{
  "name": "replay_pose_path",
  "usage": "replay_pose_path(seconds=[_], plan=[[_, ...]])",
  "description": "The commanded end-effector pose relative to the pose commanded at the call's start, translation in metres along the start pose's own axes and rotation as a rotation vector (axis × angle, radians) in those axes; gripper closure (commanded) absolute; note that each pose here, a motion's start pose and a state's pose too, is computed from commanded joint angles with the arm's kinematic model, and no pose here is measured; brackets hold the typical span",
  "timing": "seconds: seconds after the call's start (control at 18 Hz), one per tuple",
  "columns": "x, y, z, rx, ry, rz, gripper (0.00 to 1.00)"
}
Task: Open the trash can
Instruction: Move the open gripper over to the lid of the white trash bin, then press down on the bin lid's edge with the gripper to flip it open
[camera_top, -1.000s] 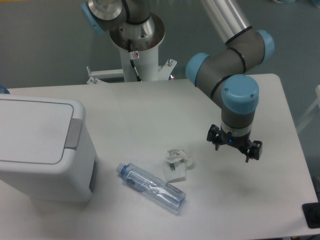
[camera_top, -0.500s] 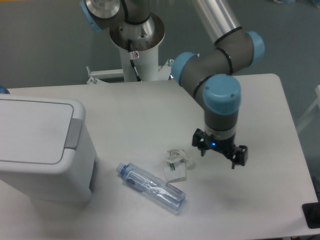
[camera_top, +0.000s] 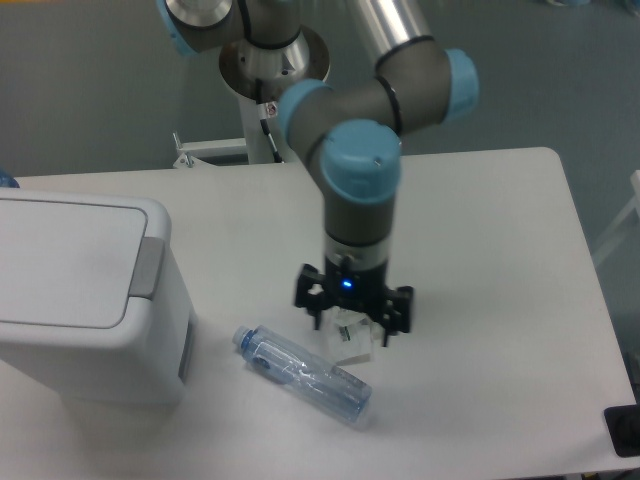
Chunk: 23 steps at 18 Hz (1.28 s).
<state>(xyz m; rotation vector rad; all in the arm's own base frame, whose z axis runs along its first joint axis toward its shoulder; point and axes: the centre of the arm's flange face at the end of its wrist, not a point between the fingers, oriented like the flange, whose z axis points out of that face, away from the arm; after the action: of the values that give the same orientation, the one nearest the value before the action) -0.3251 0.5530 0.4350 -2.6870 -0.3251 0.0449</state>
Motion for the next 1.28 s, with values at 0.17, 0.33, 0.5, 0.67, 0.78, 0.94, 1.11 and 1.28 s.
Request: replay_pose_path(seconds=[0.17, 0.33, 0.5, 0.67, 0.78, 0.94, 1.11, 1.28], plan=[[0.013, -0.006, -0.030, 0.072, 0.049, -0.090, 0.00], [0.049, -0.015, -0.042, 0.098, 0.084, -0.107, 0.00], [0.079, -0.020, -0.054, 0.121, 0.096, -0.092, 0.00], [0.105, -0.020, -0.053, 0.127, 0.114, -0.063, 0.00], [0.106, -0.020, -0.049, 0.128, 0.120, -0.075, 0.00], [0.107, -0.020, -0.053, 0.134, 0.118, -0.096, 0.00], [0.106, -0.020, -0.055, 0.137, 0.108, -0.092, 0.00], [0.106, -0.018, -0.058, 0.142, 0.104, -0.089, 0.00]])
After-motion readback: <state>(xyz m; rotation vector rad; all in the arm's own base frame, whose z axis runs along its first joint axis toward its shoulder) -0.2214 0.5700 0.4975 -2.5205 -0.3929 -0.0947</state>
